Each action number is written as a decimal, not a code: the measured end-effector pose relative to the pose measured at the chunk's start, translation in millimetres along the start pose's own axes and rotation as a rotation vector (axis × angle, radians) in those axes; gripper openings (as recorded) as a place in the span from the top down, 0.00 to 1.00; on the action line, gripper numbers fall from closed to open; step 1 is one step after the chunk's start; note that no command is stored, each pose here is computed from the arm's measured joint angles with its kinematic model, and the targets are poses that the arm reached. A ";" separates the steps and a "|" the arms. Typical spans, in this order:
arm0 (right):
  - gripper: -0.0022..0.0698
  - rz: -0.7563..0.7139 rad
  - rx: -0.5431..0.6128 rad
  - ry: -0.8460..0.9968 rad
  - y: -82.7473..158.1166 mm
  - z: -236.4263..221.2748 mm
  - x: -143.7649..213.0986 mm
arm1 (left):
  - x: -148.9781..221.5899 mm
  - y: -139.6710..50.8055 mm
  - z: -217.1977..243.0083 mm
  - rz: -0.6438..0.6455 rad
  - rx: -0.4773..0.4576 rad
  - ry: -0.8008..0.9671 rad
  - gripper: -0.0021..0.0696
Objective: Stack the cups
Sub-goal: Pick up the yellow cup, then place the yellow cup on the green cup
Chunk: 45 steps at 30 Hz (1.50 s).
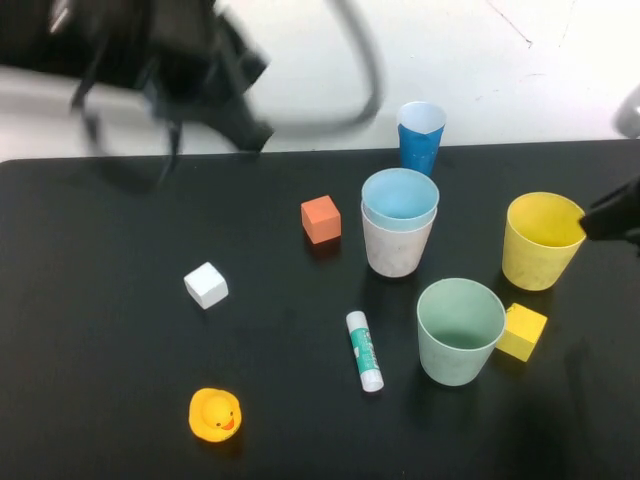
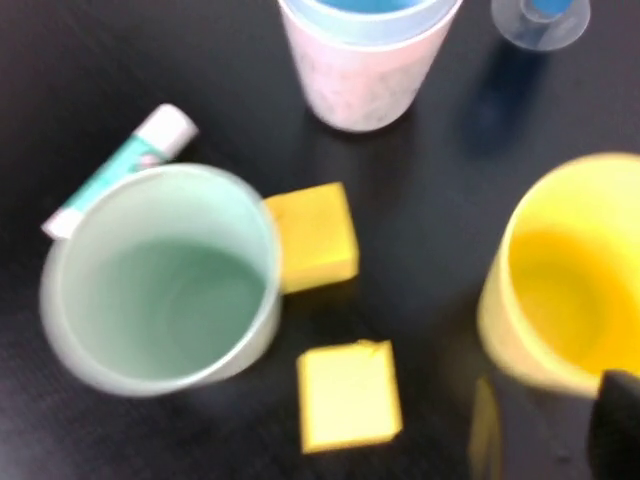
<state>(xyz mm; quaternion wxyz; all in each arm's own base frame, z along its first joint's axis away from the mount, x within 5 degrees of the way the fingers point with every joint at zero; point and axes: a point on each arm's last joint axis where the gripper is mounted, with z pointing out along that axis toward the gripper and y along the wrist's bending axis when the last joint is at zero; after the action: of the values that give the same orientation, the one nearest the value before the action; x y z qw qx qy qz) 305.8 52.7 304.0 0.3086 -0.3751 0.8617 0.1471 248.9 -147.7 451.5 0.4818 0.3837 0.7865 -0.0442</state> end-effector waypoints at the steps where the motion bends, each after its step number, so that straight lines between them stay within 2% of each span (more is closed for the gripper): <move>1: 0.69 -0.011 0.010 0.003 -3.0 5.6 -3.0 | 10.0 -3.9 -5.6 -0.003 -0.002 -0.005 0.97; 6: 0.39 -0.057 0.069 0.030 -27.4 33.4 -14.8 | 58.3 -22.8 -27.9 -0.015 -0.003 -0.005 0.97; 8: 0.31 -0.064 0.103 0.043 -39.3 44.8 -15.6 | 77.5 -30.3 -34.9 -0.017 0.002 0.010 0.97; 13: 0.27 -0.052 0.173 0.051 -60.5 70.7 -12.2 | 111.0 -43.5 -50.5 -0.021 0.004 0.014 0.97; 17: 0.27 -0.033 0.168 0.079 -68.4 90.7 -3.4 | 123.3 -48.3 -64.1 -0.023 -0.017 -0.039 0.97; 19: 0.29 -0.025 0.156 0.095 -70.2 98.5 0.9 | 126.2 -49.5 -70.6 -0.023 -0.027 -0.067 0.97; 20: 0.34 -0.022 0.152 0.101 -70.7 101.0 2.3 | 127.8 -50.1 -72.9 -0.023 -0.031 -0.077 0.97; 22: 0.49 -0.021 0.148 0.105 -70.9 102.5 3.3 | 128.5 -50.5 -81.2 -0.022 -0.046 -0.117 0.97; 23: 0.62 -0.020 0.145 0.107 -70.6 102.5 3.4 | 129.0 -50.7 -83.9 -0.024 -0.050 -0.127 0.97; 25: 0.81 -0.008 0.135 0.099 -69.4 102.0 2.6 | 128.6 -50.6 -90.8 -0.023 -0.062 -0.157 0.97; 27: 0.90 0.008 0.120 0.084 -66.6 98.5 0.0 | 128.8 -49.9 -95.8 -0.012 -0.078 -0.174 0.97; 32: 0.93 -0.016 0.092 0.029 -47.1 64.4 -18.2 | 129.1 -49.4 -99.1 -0.027 -0.088 -0.184 0.97; 39: 0.93 -0.199 -0.020 -0.040 23.1 -1.6 -49.9 | 128.7 -49.3 -99.1 -0.033 -0.088 -0.189 0.97; 41: 0.93 -0.232 -0.053 -0.043 37.1 -6.1 -53.8 | 127.9 -49.0 -99.3 -0.033 -0.092 -0.198 0.97; 45: 0.93 -0.263 -0.106 -0.024 50.5 0.7 -56.6 | 126.7 -48.5 -99.6 -0.034 -0.097 -0.212 0.97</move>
<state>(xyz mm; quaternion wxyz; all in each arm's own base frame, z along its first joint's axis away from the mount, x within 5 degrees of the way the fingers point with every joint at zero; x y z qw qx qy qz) 298.8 118.6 340.9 0.3154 -0.4989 0.7922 0.1551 114.8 -66.9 389.6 0.5794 0.3400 0.7387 -0.0546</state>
